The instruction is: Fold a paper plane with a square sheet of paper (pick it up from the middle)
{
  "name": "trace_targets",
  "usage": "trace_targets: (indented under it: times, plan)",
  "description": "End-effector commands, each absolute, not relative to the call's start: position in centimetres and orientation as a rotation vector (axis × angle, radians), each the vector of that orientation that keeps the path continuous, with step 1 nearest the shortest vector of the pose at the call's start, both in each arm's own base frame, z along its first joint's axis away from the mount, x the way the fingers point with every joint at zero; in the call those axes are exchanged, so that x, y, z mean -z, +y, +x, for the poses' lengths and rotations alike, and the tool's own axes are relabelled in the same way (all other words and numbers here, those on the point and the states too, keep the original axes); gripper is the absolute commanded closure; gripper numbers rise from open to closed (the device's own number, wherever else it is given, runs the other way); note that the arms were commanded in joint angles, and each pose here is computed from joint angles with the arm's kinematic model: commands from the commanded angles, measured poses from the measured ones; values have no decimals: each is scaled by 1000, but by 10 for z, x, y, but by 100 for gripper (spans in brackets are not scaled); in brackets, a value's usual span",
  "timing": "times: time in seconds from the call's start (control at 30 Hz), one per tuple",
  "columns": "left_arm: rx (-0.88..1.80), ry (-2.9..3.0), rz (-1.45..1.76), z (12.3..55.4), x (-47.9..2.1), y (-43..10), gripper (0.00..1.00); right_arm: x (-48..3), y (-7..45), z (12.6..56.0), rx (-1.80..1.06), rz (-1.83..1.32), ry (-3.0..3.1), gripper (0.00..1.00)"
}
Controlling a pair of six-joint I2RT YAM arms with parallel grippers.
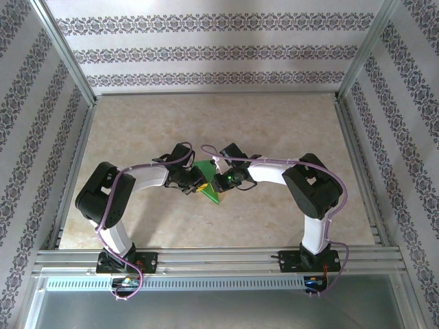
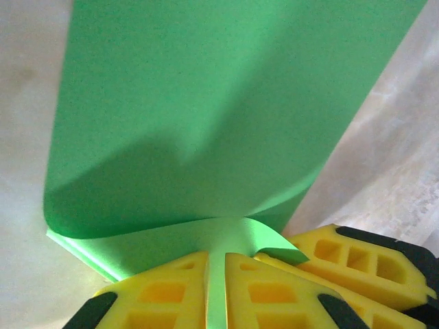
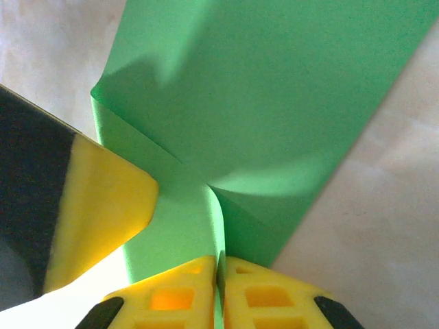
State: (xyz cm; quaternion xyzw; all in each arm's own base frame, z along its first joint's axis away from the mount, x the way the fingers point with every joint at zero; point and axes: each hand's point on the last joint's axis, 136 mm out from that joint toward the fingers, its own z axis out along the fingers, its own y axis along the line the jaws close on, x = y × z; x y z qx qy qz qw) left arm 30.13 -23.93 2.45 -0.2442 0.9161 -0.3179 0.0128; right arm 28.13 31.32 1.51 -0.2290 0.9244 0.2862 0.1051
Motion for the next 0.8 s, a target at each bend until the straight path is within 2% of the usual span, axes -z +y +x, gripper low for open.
trace_targets:
  times: [0.0, 0.6, 0.77]
  plan:
    - [946, 2873, -746, 297, -14, -238, 85, 7, 300, 277, -768, -650, 2812, 87]
    - [869, 2917, -751, 287, 3, -228, 86, 4, 301, 279, -771, -641, 2811, 86]
    - [818, 2936, -757, 281, 12, -221, 89, -9, 306, 284, -811, -606, 2789, 84]
